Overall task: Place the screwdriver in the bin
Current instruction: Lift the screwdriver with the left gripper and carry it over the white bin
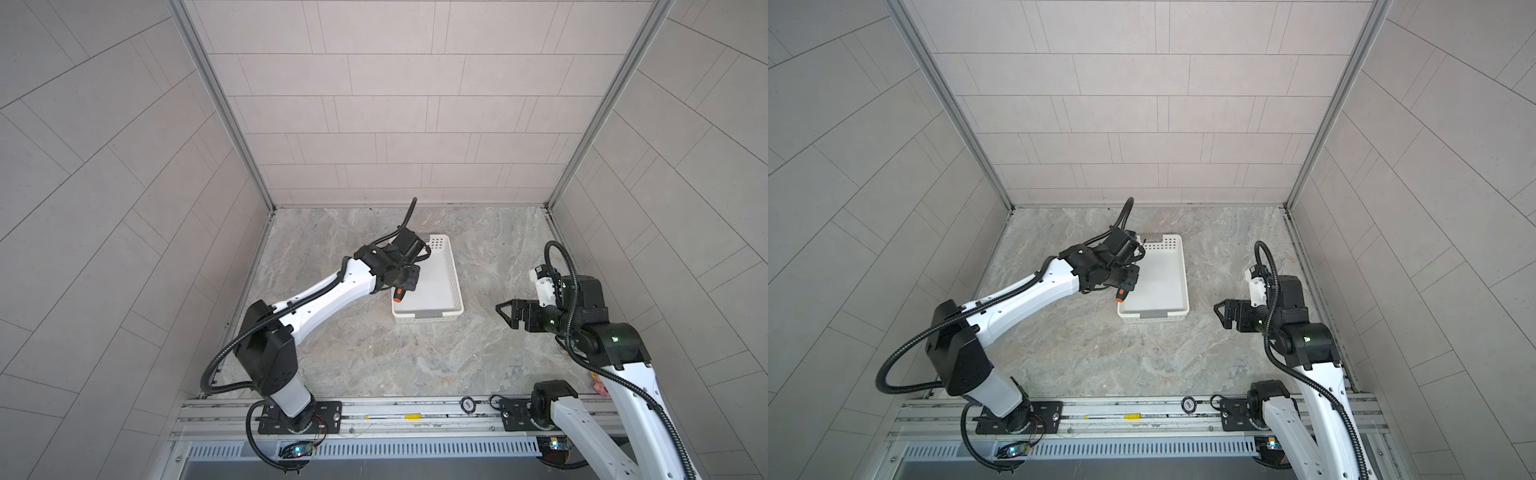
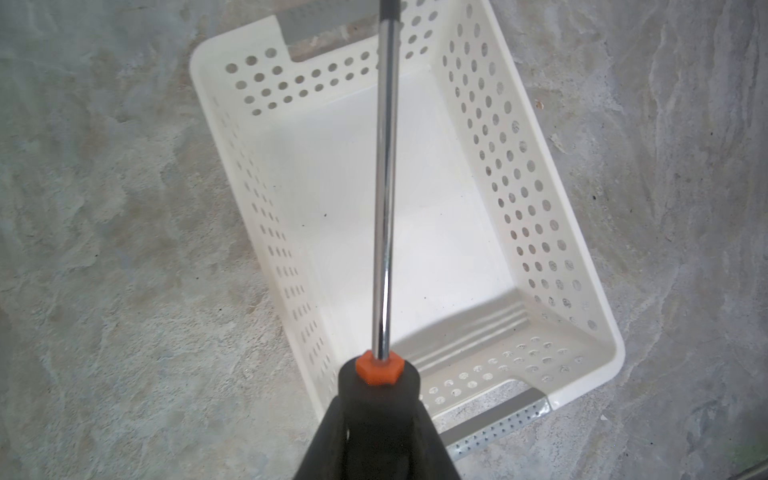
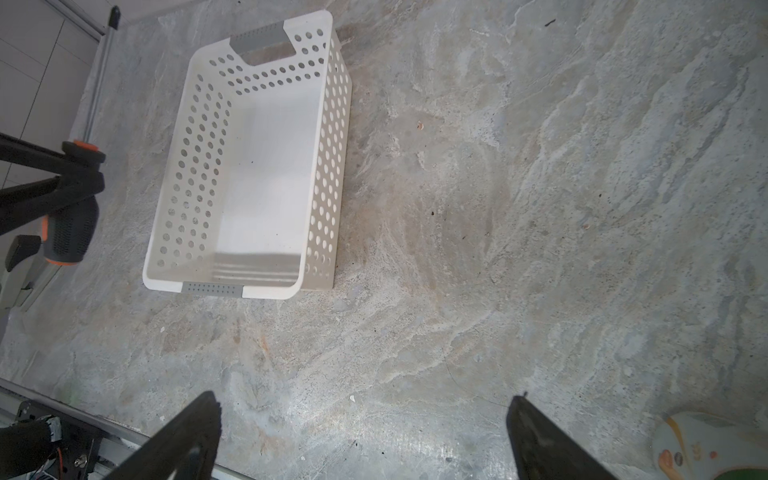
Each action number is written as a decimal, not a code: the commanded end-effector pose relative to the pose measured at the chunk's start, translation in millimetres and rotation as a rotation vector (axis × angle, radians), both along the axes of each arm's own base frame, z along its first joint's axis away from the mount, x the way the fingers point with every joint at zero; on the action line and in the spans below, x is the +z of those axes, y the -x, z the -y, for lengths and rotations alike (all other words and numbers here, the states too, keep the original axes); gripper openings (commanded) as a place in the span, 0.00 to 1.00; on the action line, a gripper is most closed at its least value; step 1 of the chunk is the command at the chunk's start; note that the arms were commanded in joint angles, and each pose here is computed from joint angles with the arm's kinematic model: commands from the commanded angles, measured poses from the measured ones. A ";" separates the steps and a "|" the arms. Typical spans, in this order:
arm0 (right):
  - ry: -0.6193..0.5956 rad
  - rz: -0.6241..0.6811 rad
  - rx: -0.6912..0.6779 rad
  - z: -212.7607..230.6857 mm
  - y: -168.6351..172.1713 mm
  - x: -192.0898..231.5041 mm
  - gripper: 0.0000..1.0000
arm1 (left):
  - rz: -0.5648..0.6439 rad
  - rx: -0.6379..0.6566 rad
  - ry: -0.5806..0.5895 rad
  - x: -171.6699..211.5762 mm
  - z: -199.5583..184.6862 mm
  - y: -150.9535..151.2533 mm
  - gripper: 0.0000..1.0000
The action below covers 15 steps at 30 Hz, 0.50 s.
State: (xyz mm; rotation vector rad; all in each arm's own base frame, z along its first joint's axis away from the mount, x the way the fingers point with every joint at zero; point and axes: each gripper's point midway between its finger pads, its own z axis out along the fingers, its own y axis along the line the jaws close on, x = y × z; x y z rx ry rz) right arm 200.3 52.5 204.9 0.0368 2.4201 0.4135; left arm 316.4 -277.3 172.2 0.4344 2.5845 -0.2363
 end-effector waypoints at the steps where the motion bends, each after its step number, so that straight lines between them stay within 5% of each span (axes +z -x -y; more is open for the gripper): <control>1: -0.020 -0.014 -0.011 -0.7 9.1 -0.1 0.98 | 0.015 -0.026 0.012 4.6 19.0 -8.7 0.09; 15: 0.073 -0.062 -0.013 12.0 33.8 -12.8 0.99 | -0.065 -0.110 -0.026 -52.0 67.7 -37.5 0.09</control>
